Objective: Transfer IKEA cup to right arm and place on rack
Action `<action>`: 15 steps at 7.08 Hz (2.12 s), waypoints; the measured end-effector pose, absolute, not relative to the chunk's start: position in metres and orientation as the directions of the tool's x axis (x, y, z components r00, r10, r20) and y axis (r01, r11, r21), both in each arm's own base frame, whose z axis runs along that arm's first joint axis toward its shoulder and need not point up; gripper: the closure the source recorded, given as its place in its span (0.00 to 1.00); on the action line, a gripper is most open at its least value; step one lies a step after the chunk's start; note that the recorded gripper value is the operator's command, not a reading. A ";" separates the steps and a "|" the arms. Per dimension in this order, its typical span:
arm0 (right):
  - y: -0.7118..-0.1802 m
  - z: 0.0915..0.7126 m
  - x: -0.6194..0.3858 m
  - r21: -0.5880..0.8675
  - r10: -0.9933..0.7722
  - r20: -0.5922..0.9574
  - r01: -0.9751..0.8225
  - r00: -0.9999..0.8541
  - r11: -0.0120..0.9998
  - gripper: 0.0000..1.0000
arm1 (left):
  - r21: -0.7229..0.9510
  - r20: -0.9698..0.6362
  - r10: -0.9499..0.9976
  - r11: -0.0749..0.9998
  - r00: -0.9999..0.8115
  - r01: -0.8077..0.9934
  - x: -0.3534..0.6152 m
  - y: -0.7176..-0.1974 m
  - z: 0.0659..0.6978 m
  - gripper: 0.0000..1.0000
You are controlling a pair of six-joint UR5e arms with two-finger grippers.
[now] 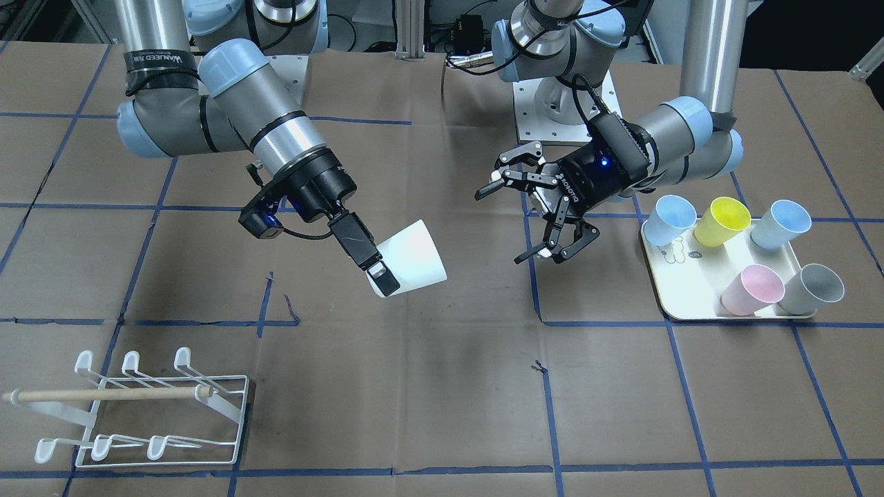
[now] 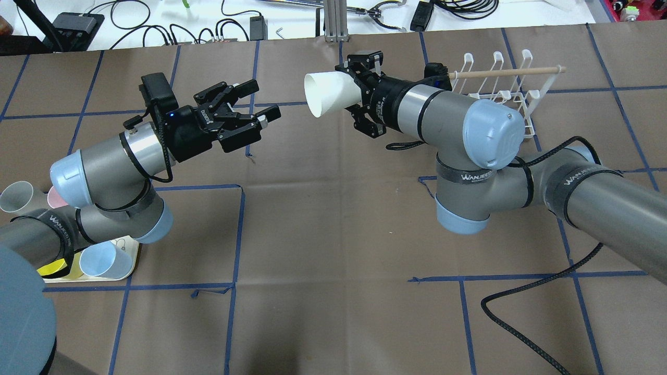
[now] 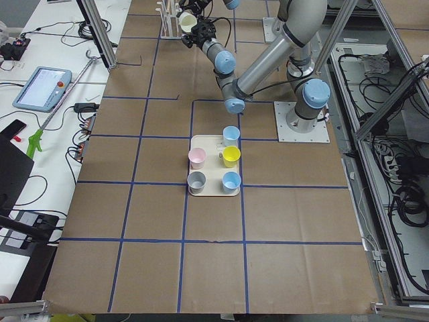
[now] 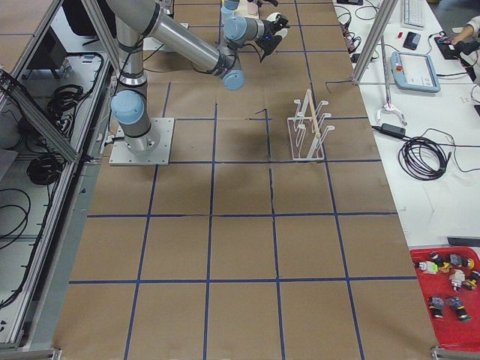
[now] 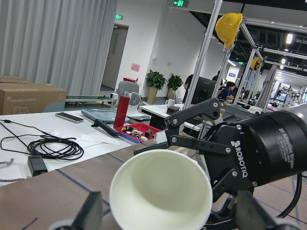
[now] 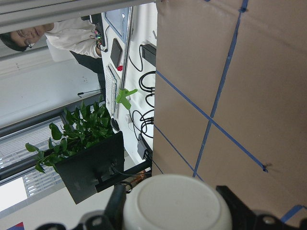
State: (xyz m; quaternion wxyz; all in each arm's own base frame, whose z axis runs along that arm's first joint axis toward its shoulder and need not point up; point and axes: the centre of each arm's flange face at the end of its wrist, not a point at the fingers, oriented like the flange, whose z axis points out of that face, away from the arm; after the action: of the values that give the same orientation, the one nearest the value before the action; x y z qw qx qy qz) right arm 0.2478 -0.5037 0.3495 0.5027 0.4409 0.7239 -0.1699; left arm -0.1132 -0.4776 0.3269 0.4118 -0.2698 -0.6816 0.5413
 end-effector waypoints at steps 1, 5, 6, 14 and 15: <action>-0.517 0.356 0.227 0.056 0.378 -0.902 0.810 -0.210 0.583 0.77 | -0.952 0.292 0.785 0.292 -0.546 -0.090 -0.106 -0.490 0.331 0.02; -0.546 0.365 0.168 -0.584 0.021 -0.691 0.575 -0.723 0.573 0.89 | -0.864 0.412 0.516 0.483 -0.751 -0.142 -0.084 -0.577 0.375 0.02; -0.552 0.364 0.156 -0.685 -0.009 -0.585 0.489 -0.811 0.539 0.90 | -0.816 0.409 0.391 0.561 -0.825 -0.138 -0.094 -0.590 0.389 0.02; -0.661 0.341 0.080 -0.949 -0.167 0.056 -0.105 -0.984 0.297 0.89 | 0.045 0.014 -0.053 0.998 -0.998 -0.053 -0.106 -0.500 0.483 0.01; -0.664 0.331 0.075 -0.945 -0.163 0.061 -0.110 -0.985 0.309 0.89 | 0.070 0.000 -0.017 0.997 -1.000 -0.017 -0.102 -0.491 0.486 0.01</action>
State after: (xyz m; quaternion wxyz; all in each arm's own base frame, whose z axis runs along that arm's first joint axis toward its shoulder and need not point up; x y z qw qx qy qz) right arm 0.0750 -0.6641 0.3306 0.0228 -0.0845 0.8087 -0.5817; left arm -0.1019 -0.4911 0.4858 0.0004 0.0083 -0.9994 -0.0349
